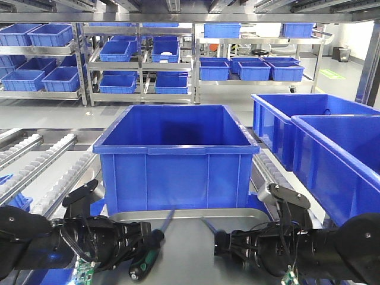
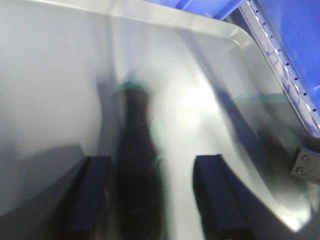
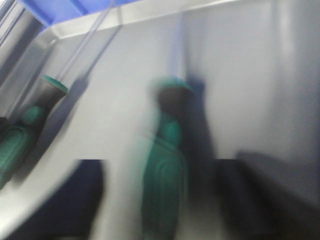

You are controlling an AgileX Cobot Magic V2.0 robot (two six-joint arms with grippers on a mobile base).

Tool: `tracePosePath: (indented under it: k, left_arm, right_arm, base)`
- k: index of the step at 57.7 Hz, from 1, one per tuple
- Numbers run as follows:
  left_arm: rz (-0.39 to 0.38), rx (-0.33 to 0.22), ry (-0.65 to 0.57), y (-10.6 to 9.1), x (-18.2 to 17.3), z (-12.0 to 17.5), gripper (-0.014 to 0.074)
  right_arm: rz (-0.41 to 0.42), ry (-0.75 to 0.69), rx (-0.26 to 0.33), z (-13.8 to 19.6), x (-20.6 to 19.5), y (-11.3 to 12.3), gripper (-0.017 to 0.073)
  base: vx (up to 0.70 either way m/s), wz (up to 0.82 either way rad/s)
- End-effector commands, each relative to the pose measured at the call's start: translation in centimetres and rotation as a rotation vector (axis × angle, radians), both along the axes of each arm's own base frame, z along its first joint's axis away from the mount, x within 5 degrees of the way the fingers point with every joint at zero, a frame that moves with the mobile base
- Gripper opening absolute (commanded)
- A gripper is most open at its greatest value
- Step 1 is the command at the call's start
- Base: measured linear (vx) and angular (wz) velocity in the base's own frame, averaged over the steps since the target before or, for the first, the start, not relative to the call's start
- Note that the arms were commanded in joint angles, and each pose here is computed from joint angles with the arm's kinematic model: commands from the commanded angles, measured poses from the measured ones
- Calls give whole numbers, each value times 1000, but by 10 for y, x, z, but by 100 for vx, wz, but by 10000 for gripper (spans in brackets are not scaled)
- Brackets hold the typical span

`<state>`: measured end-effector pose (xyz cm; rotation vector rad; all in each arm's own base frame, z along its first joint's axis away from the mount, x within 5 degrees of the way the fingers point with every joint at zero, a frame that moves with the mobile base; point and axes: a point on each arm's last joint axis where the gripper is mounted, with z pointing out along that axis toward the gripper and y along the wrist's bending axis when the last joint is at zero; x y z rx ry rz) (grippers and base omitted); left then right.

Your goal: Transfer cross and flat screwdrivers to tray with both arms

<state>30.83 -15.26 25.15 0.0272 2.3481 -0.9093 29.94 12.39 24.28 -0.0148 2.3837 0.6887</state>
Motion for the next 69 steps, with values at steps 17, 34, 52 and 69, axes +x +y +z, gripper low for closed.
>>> tracePosePath:
  k: [17, 34, 52, 69]
  left_arm:
    - [-126, -25, -104, -1, -22, 46, 356]
    - [-192, 203, -348, 29, -74, 103, -6]
    - [-58, 392, -736, 87, -174, 119, -1]
    - [63, 361, -865, 108, -214, 75, -1]
  right_arm:
    - [-15, -244, 26, 65, -16, -14, 471]
    - [61, -527, -52, 134, -76, -33, -14]
    - [56, -850, -257, 148, -170, -71, -10]
    - [-87, -997, -243, 101, -211, -93, -9]
  base:
    - [0, 0]
    - [0, 0]
    - [0, 0]
    - [0, 0]
